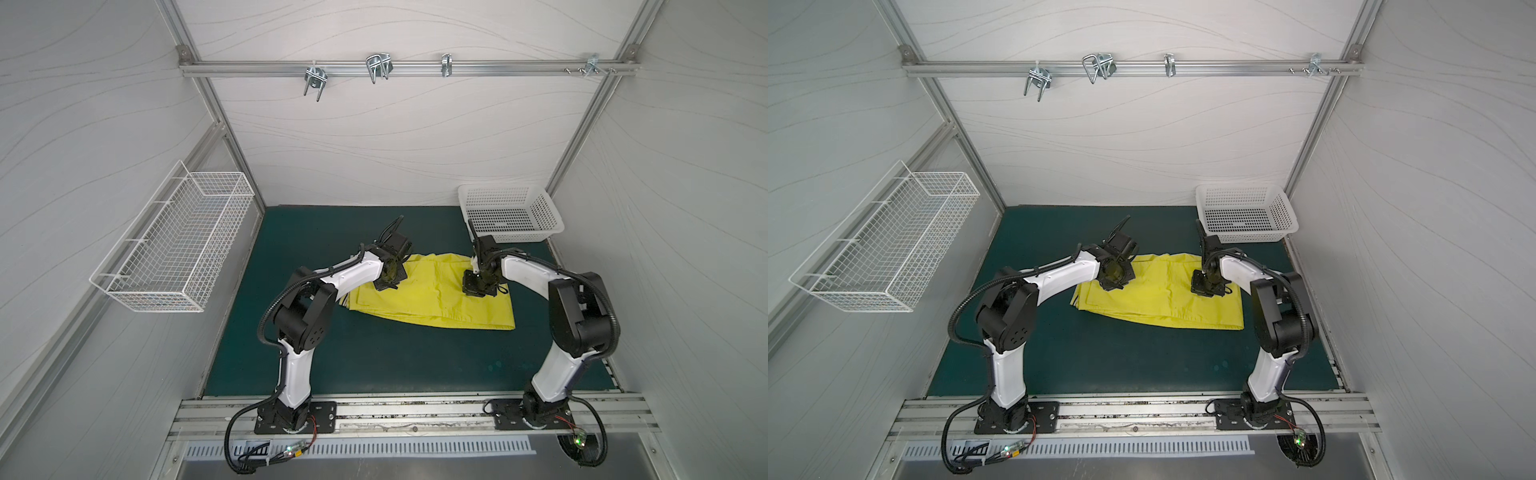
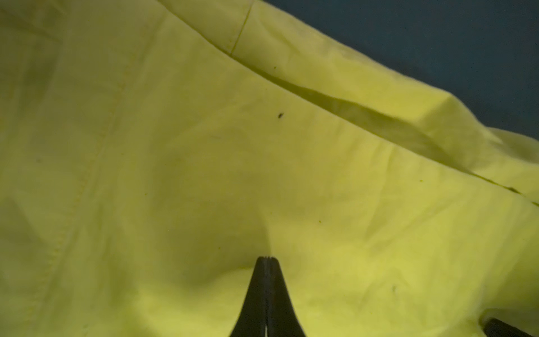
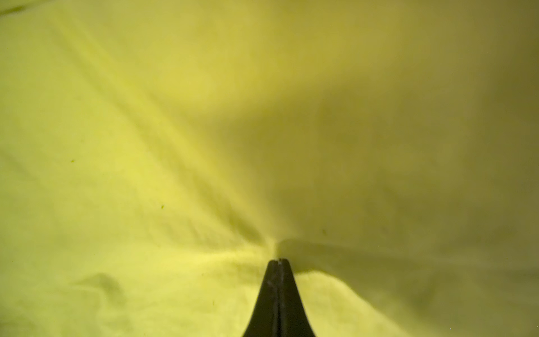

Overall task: Roll up the long pants
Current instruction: Adjust the long pant at the center of the board.

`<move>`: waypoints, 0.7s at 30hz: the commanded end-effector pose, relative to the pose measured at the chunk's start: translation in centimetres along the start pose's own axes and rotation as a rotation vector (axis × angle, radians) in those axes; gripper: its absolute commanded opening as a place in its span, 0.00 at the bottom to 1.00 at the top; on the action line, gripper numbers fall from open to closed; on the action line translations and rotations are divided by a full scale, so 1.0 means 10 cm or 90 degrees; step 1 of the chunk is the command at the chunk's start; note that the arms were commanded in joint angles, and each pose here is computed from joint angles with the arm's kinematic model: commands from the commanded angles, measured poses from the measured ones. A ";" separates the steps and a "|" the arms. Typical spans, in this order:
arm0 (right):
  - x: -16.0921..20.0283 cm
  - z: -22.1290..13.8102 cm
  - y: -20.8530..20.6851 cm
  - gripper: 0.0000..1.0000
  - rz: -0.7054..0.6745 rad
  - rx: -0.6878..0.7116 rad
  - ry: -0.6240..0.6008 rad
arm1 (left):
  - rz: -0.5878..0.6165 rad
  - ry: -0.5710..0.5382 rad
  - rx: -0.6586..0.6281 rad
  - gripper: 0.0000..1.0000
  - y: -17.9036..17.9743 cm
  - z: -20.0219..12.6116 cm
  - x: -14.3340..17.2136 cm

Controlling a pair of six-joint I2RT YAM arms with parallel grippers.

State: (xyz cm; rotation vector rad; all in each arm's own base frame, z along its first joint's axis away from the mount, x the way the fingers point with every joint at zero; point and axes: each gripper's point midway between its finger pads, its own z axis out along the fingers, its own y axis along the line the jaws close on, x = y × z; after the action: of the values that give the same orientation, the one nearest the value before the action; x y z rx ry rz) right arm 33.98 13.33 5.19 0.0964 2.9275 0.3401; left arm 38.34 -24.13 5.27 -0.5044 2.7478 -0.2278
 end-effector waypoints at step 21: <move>0.19 0.09 -0.49 0.00 0.016 0.047 0.072 | 0.035 0.087 -0.087 0.00 0.17 0.51 -0.46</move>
State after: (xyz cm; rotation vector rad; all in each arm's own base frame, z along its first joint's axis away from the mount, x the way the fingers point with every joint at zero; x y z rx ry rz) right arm 33.35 8.84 2.62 0.1583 3.0264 0.2533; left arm 42.85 -22.89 2.83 -0.5169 2.8856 -0.1916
